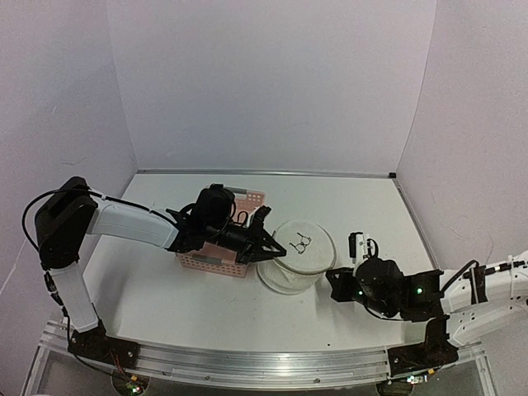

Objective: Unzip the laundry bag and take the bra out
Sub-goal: Unzip the zipper of the laundry bag, then adjust the laundry bag at the center of the board, then hold the laundry bag at the center of the board.

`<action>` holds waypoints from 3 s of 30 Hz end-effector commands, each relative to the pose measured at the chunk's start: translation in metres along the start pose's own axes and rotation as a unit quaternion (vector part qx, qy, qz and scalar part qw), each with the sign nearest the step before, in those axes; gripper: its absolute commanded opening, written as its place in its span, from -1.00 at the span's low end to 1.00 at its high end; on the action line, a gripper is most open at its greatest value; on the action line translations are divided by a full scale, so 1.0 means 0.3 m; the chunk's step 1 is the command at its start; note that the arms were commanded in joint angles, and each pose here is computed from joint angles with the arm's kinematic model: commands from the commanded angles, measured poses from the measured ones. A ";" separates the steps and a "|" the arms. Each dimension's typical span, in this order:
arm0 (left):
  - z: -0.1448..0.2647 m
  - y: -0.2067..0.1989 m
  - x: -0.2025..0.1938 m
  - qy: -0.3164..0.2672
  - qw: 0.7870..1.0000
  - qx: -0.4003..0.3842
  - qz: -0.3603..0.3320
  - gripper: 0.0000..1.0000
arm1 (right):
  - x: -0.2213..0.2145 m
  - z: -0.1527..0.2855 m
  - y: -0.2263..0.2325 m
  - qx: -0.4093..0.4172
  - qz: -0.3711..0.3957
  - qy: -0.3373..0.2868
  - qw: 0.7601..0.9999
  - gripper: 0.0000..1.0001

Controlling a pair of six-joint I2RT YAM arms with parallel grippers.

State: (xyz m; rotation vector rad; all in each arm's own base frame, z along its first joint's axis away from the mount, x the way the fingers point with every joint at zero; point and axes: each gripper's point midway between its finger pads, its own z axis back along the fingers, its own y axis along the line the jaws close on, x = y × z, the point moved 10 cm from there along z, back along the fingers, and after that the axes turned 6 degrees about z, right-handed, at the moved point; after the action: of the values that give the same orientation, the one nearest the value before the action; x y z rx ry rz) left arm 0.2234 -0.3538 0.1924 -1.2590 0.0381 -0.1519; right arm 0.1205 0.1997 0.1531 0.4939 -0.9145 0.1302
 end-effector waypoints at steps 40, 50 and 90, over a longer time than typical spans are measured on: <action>0.067 -0.154 0.254 0.002 0.985 0.085 -0.148 -0.82 | 0.021 -0.108 0.204 0.114 0.024 0.017 0.993 -1.00; 0.128 -0.109 0.323 -0.078 0.973 0.176 -0.124 -0.34 | 0.049 -0.209 0.314 0.081 0.009 0.021 0.996 -1.00; 0.200 -0.052 -0.016 -0.147 0.985 0.075 0.048 0.37 | 0.064 -0.237 0.341 0.061 -0.004 0.021 0.998 -1.00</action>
State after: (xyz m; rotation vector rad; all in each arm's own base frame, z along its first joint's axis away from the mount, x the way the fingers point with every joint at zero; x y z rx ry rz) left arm 0.2232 -0.2884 0.2033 -0.9242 -0.1549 0.1010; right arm 0.1500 0.3160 0.1491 0.5544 -0.8254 0.2197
